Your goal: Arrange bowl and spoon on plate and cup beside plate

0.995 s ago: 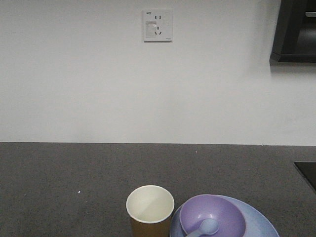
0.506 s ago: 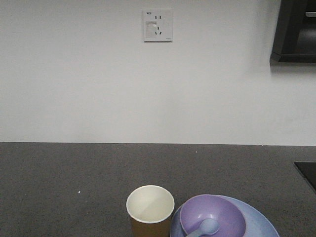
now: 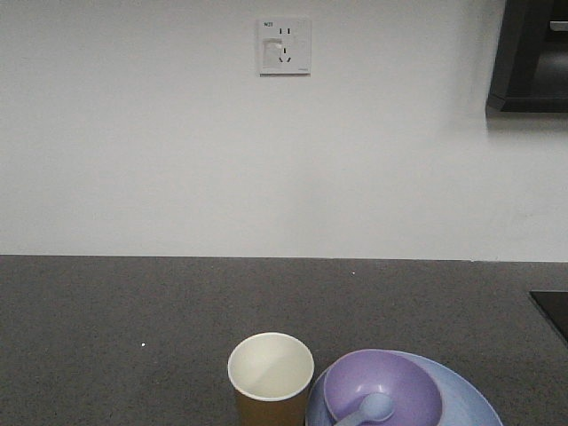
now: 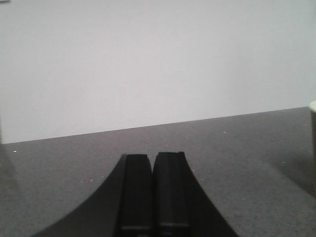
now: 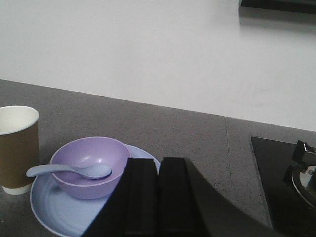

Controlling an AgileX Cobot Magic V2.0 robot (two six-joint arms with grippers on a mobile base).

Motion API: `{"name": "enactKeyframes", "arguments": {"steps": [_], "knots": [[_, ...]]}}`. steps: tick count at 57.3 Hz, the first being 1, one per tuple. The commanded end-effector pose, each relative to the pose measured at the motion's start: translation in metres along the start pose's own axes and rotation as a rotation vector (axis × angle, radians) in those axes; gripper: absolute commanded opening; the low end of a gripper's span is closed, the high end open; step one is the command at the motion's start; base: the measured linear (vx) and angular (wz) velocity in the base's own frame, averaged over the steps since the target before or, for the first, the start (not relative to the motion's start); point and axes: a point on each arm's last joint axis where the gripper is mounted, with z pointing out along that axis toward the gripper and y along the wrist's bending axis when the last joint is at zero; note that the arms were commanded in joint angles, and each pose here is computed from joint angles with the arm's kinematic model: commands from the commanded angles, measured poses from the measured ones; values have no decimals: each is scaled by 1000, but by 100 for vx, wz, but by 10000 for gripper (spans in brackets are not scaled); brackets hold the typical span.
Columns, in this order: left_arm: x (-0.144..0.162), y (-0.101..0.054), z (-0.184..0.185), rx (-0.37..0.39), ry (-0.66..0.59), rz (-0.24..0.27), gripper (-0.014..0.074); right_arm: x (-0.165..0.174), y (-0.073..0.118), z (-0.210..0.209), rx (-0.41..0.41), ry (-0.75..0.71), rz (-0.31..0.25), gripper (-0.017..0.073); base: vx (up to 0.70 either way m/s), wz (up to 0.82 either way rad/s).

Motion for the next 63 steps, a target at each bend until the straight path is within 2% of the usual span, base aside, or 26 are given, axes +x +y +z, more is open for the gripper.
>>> {"name": "enactKeyframes", "arguments": {"steps": [1, 12, 63], "knots": [[-5, 2, -9, -41, -106, -7, -3, -15, -2, -2, 13, -93, -11, -11, 0, 0], [6, 2, -11, -49, 8, 3, -3, -15, -2, -1, 13, -91, -11, -11, 0, 0], [7, 2, -11, -48, 16, 3, -3, -14, -1, -1, 12, -84, -11, -8, 0, 0]]}}
